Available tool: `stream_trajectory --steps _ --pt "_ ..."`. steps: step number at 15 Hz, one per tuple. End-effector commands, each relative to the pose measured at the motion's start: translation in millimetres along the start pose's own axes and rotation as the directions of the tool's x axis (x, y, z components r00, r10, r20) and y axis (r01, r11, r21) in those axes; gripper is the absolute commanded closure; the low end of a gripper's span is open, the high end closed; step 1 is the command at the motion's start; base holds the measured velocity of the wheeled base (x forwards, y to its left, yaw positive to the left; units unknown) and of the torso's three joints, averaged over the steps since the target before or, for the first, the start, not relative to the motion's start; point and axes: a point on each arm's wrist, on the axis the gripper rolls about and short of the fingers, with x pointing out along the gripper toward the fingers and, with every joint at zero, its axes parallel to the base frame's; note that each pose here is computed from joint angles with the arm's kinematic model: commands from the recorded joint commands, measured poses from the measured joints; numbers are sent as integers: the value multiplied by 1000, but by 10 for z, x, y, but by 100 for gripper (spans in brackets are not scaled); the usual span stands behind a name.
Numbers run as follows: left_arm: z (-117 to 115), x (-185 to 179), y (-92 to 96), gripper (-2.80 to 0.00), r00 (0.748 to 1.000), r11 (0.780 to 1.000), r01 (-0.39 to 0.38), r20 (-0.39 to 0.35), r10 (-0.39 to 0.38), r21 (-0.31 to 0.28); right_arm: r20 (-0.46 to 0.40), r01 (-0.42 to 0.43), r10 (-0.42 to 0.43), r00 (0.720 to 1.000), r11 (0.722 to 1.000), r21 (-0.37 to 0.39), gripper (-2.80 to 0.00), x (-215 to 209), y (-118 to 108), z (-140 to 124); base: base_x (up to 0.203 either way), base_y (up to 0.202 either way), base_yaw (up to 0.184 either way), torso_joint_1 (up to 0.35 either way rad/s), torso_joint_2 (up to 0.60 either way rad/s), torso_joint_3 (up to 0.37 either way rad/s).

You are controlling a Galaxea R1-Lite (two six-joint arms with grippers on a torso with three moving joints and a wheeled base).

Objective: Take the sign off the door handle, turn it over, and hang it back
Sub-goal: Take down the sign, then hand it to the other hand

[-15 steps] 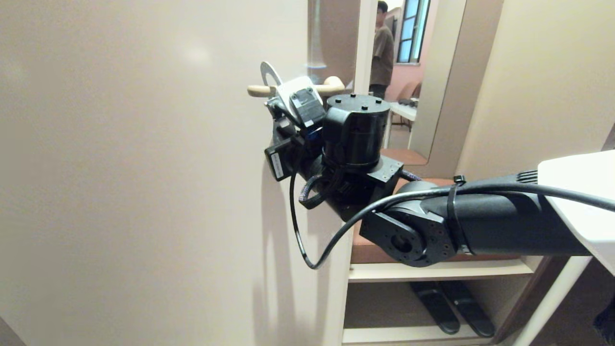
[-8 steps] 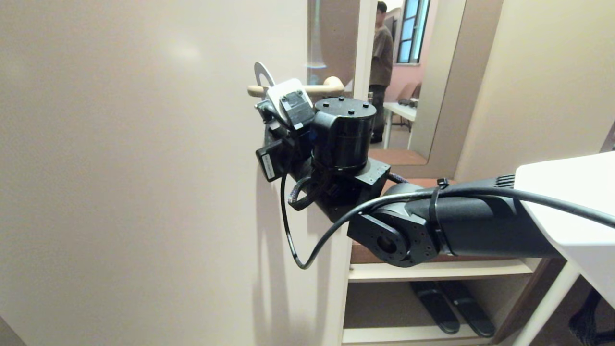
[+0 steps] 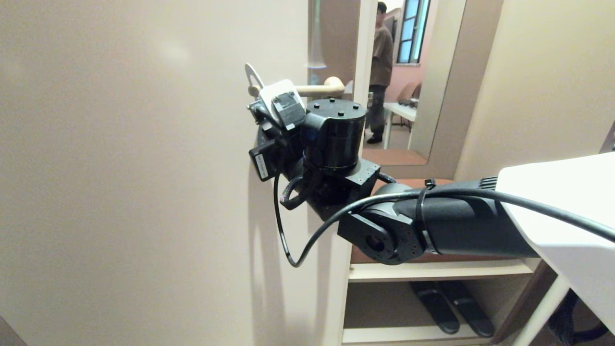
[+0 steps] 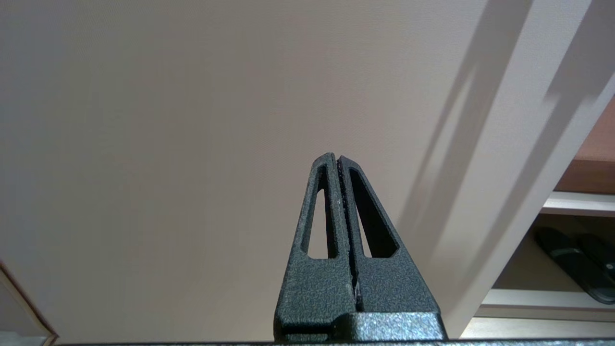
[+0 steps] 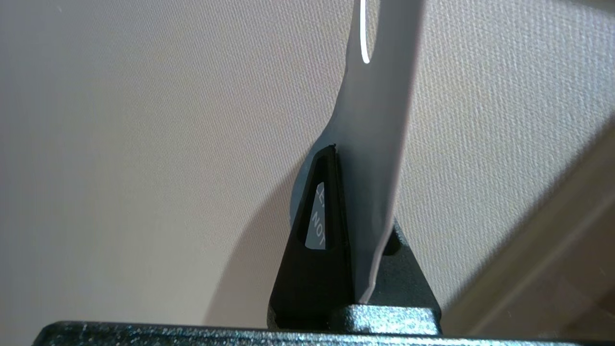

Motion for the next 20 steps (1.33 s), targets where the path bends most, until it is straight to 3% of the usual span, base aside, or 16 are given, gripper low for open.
stream_trajectory --steps 1,20 --pt "1 1 0 0 1000 1000 0 -1 0 -2 6 5 -5 1000 1000 1 0 33 14 -17 0 0 0 0 0 0" --pt "1 1 0 0 1000 1000 -2 -1 2 -2 -7 -81 81 997 997 5 0 -92 356 -51 0 0 0 0 0 0"
